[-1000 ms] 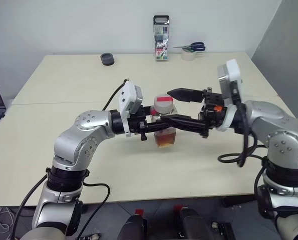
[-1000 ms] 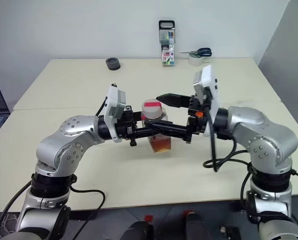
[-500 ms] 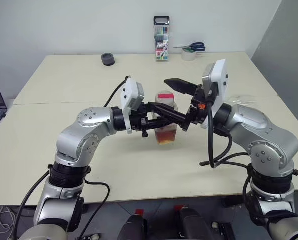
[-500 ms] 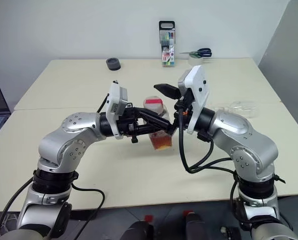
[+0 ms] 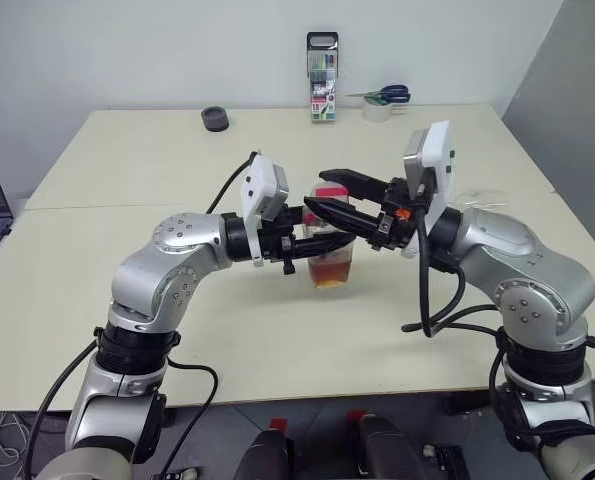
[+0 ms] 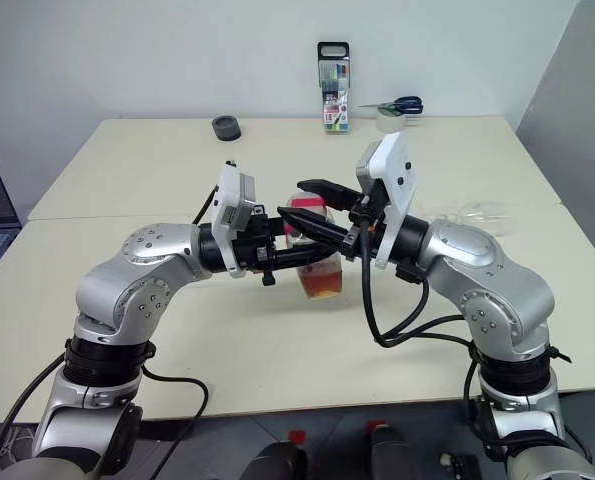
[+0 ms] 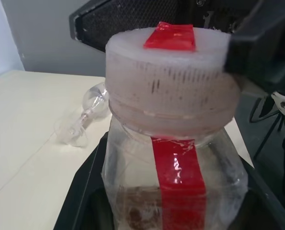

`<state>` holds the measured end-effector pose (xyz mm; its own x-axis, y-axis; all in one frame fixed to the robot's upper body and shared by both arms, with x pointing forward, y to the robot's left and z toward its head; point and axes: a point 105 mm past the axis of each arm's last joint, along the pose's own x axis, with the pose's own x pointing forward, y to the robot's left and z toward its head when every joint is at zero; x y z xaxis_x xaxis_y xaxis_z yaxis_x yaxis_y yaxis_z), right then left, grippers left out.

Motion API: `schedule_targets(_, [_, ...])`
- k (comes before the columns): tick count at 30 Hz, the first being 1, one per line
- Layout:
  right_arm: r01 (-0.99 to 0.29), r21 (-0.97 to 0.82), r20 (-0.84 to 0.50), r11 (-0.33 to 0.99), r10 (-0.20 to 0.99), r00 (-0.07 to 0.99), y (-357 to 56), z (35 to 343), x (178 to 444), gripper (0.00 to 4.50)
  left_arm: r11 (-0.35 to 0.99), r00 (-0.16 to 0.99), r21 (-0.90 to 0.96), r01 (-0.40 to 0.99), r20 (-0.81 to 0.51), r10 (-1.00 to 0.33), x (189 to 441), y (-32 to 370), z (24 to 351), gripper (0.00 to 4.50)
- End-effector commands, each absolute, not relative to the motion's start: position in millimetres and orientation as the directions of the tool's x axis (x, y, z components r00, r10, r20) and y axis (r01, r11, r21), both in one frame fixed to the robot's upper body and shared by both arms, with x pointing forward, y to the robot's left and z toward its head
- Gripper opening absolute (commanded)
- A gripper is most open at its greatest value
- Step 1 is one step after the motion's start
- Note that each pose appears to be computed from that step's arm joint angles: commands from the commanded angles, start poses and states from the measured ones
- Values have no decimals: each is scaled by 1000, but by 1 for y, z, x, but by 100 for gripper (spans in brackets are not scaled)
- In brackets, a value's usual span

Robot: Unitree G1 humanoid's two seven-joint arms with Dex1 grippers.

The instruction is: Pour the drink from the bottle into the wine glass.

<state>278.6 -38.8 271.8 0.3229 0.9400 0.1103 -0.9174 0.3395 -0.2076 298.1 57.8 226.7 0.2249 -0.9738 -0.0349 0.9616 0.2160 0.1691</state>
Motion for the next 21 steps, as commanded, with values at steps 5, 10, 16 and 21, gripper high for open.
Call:
schedule_targets(5, [-938,-343,-54,57,995,81,-59,304,303,182,127,140,241,962,-38,-989,286,58,252,185])
schedule_targets(10, [-934,-344,-152,-99,987,-49,-47,312,323,182,88,100,253,963,-37,-994,281,51,258,185])
schedule_targets(16, [-923,-339,-208,-183,971,-116,-39,310,335,182,88,95,252,964,-18,-995,278,49,259,185])
schedule_targets(21, [-922,-333,-242,-195,963,-117,-50,304,334,284,110,117,255,961,-10,-993,281,49,256,185])
